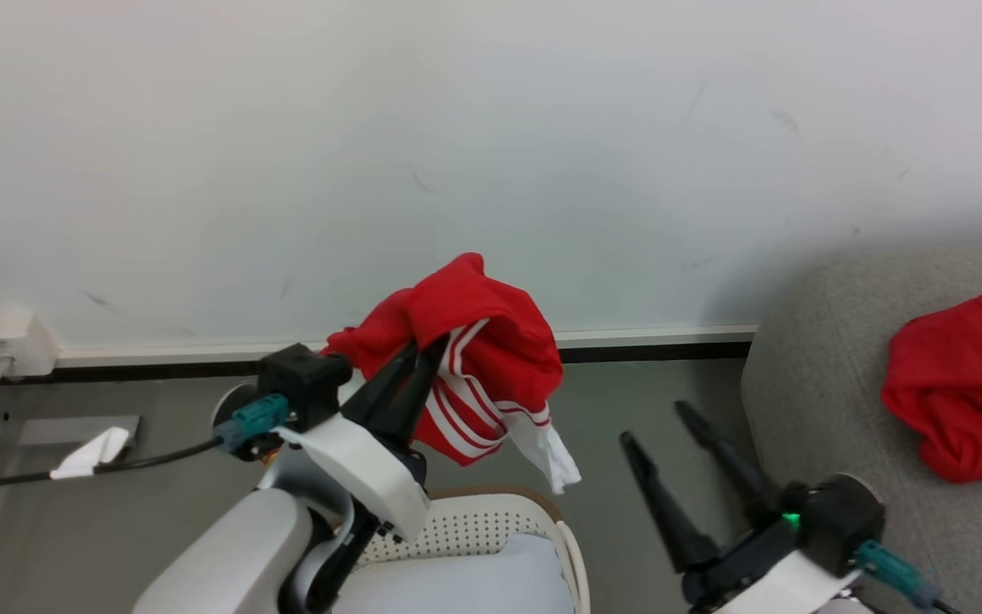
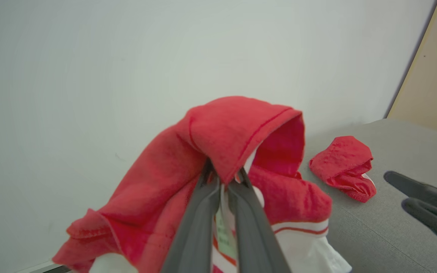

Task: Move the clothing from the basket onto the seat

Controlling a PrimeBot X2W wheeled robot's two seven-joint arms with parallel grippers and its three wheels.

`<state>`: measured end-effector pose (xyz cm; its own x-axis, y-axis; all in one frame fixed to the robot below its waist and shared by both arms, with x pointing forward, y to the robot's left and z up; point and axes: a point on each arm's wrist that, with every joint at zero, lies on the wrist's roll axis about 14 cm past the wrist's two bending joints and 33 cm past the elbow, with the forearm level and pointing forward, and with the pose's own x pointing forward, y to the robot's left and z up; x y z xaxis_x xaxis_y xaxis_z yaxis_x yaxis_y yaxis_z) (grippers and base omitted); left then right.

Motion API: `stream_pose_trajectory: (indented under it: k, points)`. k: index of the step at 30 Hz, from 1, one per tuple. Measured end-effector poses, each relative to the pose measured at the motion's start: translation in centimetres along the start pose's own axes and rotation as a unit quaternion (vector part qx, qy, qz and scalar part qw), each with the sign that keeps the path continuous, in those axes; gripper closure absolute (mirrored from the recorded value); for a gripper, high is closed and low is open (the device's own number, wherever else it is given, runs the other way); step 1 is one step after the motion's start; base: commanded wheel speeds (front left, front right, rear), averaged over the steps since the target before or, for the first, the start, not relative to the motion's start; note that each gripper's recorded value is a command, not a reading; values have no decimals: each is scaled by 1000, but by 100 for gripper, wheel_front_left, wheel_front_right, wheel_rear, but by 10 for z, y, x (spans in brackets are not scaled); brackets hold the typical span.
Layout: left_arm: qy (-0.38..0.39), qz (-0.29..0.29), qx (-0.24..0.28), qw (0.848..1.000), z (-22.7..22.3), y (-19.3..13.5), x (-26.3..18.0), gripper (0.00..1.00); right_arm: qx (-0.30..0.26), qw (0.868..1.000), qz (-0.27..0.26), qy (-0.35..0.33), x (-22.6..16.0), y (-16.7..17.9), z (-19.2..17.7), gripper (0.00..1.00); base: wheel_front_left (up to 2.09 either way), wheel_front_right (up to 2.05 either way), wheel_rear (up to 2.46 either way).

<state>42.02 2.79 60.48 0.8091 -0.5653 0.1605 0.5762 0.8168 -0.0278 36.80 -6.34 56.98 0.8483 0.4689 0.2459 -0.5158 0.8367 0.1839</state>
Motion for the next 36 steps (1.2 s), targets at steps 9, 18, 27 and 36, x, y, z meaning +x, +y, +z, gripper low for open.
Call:
stream_pose_trajectory:
  k: [9,18,27,36]
  points:
    - [-3,-25,-6,1000,1,-20,-5,100,9,996,71,61,28,37,-37,0,0,0,0]
    - [-6,-47,-10,999,5,-40,-20,100,11,985,116,127,45,61,-73,0,0,0,0]
    - [4,-49,-9,999,4,-47,-36,100,20,980,149,129,56,84,-74,100,0,0,0]
    - [10,-31,-7,999,1,-37,-36,100,35,984,130,114,56,75,-66,100,0,0,0]
